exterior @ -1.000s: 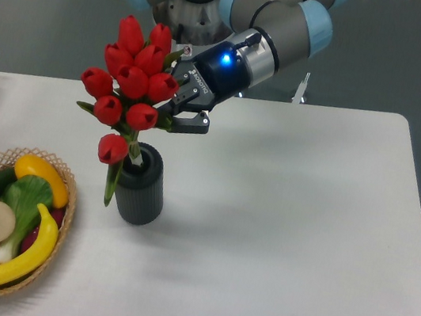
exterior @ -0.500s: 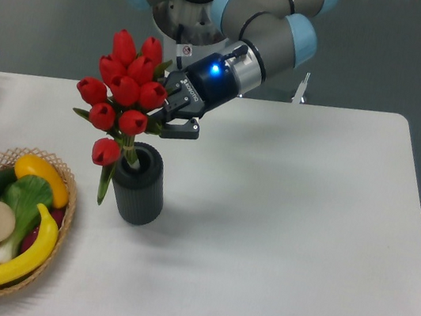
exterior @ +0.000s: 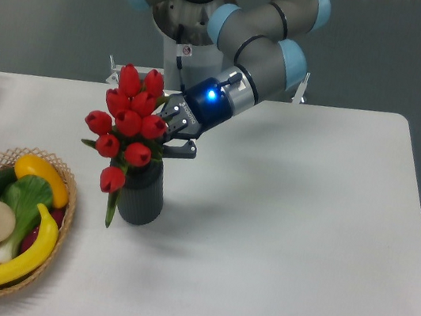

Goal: Insert the flowers into the vase
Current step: 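Push the tulips further down into the vase while holding the stems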

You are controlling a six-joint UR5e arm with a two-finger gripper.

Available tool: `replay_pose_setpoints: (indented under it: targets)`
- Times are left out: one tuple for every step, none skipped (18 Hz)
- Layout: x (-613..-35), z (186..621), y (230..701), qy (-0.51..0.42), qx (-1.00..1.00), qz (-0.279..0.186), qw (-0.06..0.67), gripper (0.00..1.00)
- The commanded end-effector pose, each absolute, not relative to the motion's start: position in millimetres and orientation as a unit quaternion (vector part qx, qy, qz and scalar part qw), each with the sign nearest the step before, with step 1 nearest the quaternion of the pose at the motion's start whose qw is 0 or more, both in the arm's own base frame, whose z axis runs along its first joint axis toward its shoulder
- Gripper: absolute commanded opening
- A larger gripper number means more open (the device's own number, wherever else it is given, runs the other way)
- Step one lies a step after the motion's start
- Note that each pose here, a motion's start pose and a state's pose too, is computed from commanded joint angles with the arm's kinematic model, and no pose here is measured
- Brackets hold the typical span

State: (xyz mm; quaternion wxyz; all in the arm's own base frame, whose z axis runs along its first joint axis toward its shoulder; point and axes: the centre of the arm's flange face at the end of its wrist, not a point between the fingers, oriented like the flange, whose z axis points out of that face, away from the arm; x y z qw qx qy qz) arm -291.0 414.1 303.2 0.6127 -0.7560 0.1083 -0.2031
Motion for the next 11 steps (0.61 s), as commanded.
replay_pose_setpoints:
  targets:
    - [-289.3,301.5,413.2,0.107,-0.756,-0.205,0.612,0.47]
    - [-288.0,300.5,412.5,0.106,-0.756,-0.206,0.612,0.56]
    - [-288.2,299.9,411.9,0.104,-0.757,-0.206,0.612,0.66]
    - [-288.2,299.7,411.8,0.104,-0.757,-0.207,0.611,0.71]
    - [-287.7,299.7,411.5,0.102,-0.758,-0.208,0.61,0.81]
    - [-287.9,299.2,410.7,0.101,-0.76,-0.206,0.608,0.9]
    - [-287.4,296.4,410.1,0.1,-0.766,-0.205,0.602,1.0]
    - [-287.3,294.6,409.0,0.099,-0.77,-0.203,0.597,1.0]
    - [-287.3,292.8,408.1,0.097,-0.772,-0.203,0.594,1.0]
    - [-287.4,292.8,407.3,0.097,-0.773,-0.202,0.594,1.0]
    - [-287.4,292.7,406.6,0.097,-0.773,-0.201,0.594,1.0]
